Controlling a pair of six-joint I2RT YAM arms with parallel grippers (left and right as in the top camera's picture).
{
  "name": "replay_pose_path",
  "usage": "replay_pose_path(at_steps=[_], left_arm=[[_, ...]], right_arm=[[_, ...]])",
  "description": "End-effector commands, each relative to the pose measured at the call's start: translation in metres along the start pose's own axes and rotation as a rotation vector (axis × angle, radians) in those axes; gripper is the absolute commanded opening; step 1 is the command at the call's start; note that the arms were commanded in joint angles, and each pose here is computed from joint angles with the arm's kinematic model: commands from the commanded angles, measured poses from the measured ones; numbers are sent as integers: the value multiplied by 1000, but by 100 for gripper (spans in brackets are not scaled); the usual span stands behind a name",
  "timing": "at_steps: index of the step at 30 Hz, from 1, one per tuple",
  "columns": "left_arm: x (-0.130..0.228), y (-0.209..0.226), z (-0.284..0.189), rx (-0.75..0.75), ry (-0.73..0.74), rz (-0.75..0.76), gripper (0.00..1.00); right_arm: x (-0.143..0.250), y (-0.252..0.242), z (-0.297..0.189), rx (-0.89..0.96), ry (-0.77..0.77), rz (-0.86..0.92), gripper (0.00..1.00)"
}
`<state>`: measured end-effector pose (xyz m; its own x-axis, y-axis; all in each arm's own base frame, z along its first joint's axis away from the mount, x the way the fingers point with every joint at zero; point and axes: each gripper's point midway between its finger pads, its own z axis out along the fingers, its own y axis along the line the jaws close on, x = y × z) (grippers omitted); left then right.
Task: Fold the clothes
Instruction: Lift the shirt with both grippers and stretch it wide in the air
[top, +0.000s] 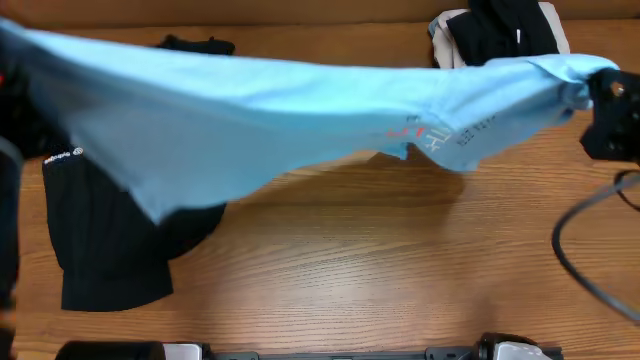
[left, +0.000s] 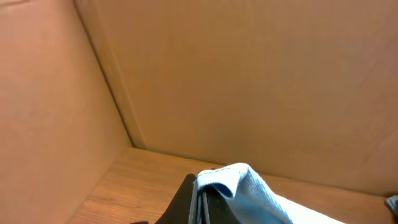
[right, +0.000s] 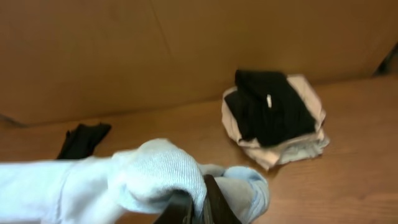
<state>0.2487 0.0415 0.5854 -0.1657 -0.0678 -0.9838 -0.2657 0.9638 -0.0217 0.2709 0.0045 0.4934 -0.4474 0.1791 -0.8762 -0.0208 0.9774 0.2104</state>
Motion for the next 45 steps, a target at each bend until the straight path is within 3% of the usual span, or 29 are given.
replay_pose_path(at_steps=[1, 8, 12, 18, 22, 27, 34, 41, 45], left_arm=[[6, 6, 0, -34, 22, -10, 4], [49, -7, 52, -51, 227, 53, 4], [74, -20, 105, -62, 332, 83, 4], [66, -53, 212, -38, 227, 66, 4], [45, -70, 247, 37, 111, 47, 4], [-6, -65, 245, 63, -89, 23, 4], [-49, -30, 227, 16, -237, -9, 4], [-6, 3, 243, -56, -66, 9, 4], [49, 11, 249, -77, 150, 34, 4]], right_arm=[[4, -4, 0, 20, 21, -18, 4], [54, -16, 47, 15, 287, 32, 4], [62, -18, 84, -31, 346, 36, 4], [-8, -27, 165, -62, 87, -28, 4], [-63, -10, 173, -160, -129, -47, 4], [-115, 10, 148, -234, -335, -93, 4], [-138, 19, 135, -264, -436, -130, 4], [-127, 15, 157, -278, -386, -122, 4], [-71, 0, 207, -263, -141, -35, 4]])
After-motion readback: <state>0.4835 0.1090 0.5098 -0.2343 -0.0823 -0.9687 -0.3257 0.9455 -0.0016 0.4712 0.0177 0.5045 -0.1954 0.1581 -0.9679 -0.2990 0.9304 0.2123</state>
